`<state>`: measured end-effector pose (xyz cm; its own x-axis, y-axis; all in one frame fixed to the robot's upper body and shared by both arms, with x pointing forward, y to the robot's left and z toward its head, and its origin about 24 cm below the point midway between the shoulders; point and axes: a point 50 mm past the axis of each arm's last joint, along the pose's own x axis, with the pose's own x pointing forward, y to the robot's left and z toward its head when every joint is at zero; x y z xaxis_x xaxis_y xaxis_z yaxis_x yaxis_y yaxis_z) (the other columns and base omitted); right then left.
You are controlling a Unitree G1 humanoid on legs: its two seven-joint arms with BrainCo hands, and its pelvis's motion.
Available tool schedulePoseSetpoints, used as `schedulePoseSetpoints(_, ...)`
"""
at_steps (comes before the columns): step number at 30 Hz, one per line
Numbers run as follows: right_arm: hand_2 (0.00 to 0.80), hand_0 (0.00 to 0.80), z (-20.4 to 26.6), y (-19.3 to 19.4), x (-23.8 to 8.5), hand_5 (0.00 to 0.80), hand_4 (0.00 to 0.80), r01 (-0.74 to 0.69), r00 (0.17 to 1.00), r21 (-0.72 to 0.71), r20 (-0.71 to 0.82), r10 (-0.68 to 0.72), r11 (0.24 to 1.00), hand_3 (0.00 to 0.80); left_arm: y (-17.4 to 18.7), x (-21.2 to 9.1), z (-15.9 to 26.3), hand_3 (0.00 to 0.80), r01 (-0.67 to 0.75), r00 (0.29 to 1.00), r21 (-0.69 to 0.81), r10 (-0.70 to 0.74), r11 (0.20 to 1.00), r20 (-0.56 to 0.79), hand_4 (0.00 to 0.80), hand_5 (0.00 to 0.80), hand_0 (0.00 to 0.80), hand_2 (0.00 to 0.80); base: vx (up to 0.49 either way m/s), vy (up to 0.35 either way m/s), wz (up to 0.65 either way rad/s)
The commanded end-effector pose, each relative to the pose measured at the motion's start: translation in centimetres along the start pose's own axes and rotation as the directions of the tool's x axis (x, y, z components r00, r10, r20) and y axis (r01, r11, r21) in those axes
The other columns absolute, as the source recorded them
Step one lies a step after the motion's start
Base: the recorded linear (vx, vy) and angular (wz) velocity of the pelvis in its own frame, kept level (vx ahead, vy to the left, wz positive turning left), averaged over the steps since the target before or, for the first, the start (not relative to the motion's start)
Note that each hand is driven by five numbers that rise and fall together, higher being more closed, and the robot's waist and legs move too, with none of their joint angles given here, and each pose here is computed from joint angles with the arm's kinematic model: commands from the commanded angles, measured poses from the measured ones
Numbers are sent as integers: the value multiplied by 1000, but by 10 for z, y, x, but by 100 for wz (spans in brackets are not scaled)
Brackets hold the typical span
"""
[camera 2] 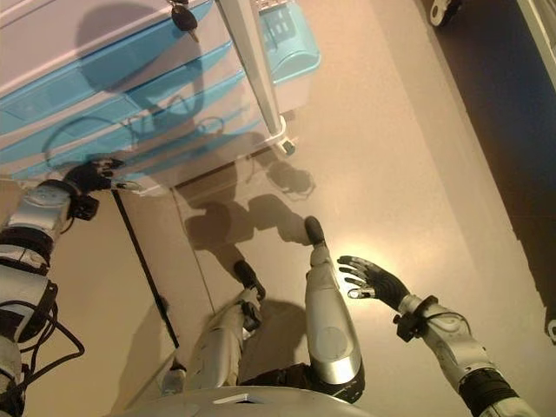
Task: Open the drawer and pick up the medicine
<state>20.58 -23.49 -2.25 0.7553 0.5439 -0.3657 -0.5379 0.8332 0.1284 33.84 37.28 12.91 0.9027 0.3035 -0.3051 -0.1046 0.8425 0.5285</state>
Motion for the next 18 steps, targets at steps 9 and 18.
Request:
schedulePoseSetpoints(9,0,0,-15,28,7,0,0,13,997,112,79,-22,994,0,95,-34,27,0,-323,939,-46,326,945,110,0,0,0,0,-10,-79,9)
schedulePoseSetpoints(18,0,0,-20,19,11,0,0,114,993,100,2,-114,988,0,-2,-8,4,0,220,970,-100,-207,970,124,0,0,0,0,-41,-66,8)
